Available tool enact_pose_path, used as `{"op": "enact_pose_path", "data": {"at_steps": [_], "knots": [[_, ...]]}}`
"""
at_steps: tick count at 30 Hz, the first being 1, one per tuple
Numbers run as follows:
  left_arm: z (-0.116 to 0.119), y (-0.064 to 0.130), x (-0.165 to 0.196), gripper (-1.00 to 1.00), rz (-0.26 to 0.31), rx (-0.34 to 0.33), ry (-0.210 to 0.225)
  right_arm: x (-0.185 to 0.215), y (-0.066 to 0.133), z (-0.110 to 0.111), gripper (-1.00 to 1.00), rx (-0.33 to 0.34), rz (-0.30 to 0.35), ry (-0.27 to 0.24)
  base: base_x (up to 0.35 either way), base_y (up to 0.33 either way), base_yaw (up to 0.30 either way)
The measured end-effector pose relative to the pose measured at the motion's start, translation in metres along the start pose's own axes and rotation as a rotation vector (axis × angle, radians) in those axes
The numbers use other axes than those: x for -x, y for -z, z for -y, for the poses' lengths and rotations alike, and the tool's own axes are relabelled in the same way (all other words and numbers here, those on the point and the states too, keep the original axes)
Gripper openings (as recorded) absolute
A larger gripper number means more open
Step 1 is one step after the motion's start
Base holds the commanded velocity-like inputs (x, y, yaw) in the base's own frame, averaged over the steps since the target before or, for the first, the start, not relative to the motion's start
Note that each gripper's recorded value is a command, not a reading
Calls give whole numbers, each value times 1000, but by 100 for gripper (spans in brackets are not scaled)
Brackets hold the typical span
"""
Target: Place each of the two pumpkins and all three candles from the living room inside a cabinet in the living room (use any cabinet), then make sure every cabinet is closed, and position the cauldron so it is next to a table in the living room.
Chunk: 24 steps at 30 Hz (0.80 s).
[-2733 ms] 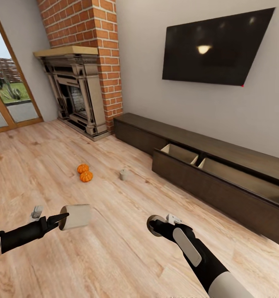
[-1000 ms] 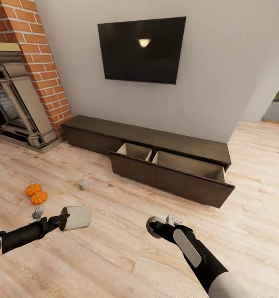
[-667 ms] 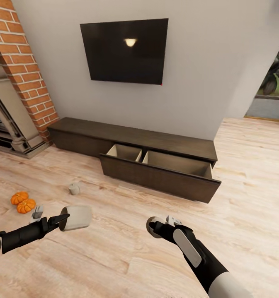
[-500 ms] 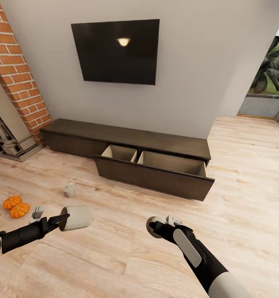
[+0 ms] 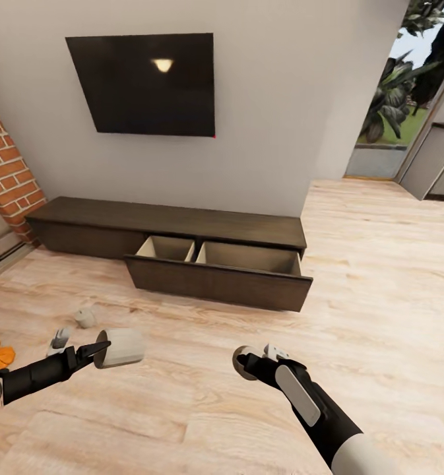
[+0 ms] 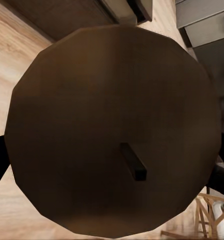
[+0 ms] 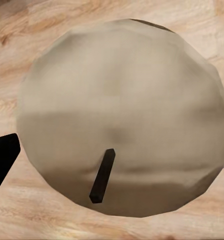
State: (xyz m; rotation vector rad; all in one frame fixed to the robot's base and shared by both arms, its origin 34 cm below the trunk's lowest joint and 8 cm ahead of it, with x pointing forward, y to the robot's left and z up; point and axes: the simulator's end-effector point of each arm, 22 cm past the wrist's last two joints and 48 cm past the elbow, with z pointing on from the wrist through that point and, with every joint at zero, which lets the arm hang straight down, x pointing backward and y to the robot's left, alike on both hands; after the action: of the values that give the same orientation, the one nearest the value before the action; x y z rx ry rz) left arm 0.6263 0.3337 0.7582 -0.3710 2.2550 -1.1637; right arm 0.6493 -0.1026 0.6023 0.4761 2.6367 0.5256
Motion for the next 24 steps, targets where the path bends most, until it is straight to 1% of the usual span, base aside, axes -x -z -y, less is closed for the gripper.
{"op": "enact_pose_path", "data": {"at_steps": [8,17,24], "knots": [[9,5,5,-100,-1,3,4,3,10,-4,-100,-2,-5,-1,0,0,-256],[9,5,5,-100,0,-3,7,1,8,-4,-100,-3,-9,-3,5,0,-251],[9,5,5,-100,-1,-1,7,2,8,-4,-100,-4,-4,0,253,56,-43]]}}
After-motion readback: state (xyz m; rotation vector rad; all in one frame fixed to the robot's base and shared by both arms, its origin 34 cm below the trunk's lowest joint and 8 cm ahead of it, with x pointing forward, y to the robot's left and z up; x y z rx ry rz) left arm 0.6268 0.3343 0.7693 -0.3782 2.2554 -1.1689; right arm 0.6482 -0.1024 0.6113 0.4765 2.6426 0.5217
